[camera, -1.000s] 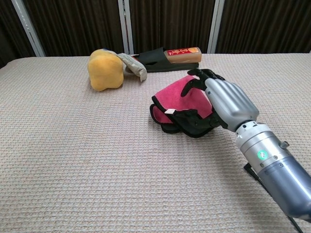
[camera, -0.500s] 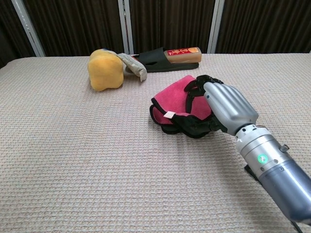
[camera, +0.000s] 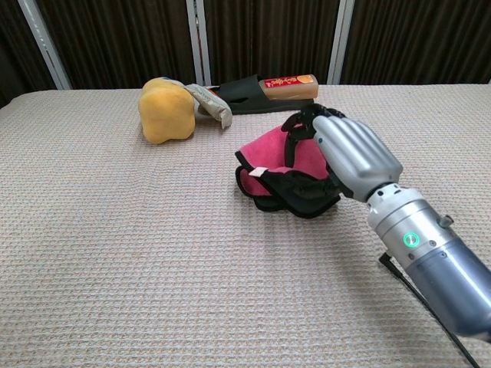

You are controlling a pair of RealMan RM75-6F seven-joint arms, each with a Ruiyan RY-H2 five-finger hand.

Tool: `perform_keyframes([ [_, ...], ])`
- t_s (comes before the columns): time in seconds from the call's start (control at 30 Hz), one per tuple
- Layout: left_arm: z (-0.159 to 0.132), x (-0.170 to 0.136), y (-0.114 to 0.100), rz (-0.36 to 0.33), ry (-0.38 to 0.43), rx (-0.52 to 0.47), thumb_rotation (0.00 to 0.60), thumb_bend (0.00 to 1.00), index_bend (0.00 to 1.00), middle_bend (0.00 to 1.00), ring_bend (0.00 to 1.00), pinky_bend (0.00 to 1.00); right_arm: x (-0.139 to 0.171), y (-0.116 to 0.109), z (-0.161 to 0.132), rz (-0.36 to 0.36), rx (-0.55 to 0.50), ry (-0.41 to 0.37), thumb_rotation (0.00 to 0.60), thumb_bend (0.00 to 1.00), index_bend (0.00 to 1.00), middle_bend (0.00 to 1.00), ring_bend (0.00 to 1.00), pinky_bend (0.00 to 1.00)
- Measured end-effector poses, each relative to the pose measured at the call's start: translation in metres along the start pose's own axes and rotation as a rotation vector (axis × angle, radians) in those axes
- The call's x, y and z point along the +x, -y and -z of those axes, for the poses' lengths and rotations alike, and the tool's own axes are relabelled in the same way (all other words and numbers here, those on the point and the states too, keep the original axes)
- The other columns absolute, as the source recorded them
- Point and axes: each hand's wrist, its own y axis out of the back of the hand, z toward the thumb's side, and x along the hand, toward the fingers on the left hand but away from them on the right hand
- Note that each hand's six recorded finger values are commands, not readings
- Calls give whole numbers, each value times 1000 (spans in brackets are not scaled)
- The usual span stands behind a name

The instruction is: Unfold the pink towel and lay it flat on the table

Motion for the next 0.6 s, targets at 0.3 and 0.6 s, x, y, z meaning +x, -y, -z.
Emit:
perform_keyframes([
  [0.3,-2,2,8,24,-7,1,600,28,0,0,0,0,-32,-44,2,76,69,-33,600,620,663,269,107,112],
  [0.6,-10,3,13,47,3,-18,600,29,0,0,0,0,-67,-88,20,121,162,-14,600,623,663,271,107,112],
])
